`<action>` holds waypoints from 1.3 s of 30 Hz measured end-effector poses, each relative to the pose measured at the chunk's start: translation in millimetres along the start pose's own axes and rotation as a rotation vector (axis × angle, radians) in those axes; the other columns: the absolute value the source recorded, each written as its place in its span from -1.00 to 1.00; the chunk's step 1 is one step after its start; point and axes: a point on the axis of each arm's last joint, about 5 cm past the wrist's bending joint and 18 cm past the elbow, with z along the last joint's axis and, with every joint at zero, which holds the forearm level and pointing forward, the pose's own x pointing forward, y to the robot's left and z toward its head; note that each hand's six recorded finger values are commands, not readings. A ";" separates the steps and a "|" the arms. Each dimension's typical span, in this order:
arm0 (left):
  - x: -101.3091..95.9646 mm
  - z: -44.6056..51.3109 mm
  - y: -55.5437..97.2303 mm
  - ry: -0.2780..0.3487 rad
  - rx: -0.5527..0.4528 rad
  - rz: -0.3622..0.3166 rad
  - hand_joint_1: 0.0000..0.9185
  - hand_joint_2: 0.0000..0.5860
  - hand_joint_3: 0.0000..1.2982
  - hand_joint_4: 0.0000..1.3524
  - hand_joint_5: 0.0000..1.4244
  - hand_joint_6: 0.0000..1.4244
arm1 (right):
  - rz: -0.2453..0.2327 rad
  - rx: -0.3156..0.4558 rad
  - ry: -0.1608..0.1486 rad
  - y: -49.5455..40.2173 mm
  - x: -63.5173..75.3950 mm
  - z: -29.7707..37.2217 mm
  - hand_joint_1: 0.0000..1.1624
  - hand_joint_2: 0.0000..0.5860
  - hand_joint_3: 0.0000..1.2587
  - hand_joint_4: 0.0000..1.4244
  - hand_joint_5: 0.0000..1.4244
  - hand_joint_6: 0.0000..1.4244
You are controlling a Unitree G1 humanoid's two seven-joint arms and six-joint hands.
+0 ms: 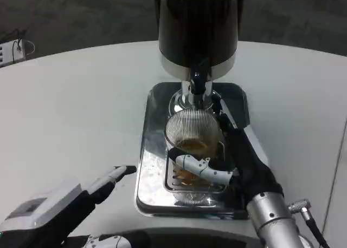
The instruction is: Grasp the cup under the faucet to collect the drink, then remove the cup.
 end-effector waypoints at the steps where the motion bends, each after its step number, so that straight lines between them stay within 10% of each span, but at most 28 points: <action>1: 0.1 -0.1 0.1 0.002 -0.001 -0.001 -1.00 -0.75 -0.91 -1.00 -0.87 -0.78 | -0.001 -0.005 -0.001 0.6 0.2 0.3 0.43 -0.27 -1.00 -1.00 -1.00 -1.00; 17: 3.1 -1.7 2.3 0.024 -0.010 -0.024 -1.00 -0.75 -0.89 -1.00 -0.88 -0.78 | -0.061 -0.011 0.037 16.1 2.1 -3.9 0.43 -0.27 -0.99 -0.87 -0.82 -0.89; 39: 1.4 -5.0 0.8 0.049 -0.050 -0.052 -1.00 -0.76 -0.86 -0.97 -0.86 -0.78 | -0.167 0.076 -0.001 40.3 2.1 -5.1 0.63 -0.21 -0.50 -0.47 -0.38 -0.35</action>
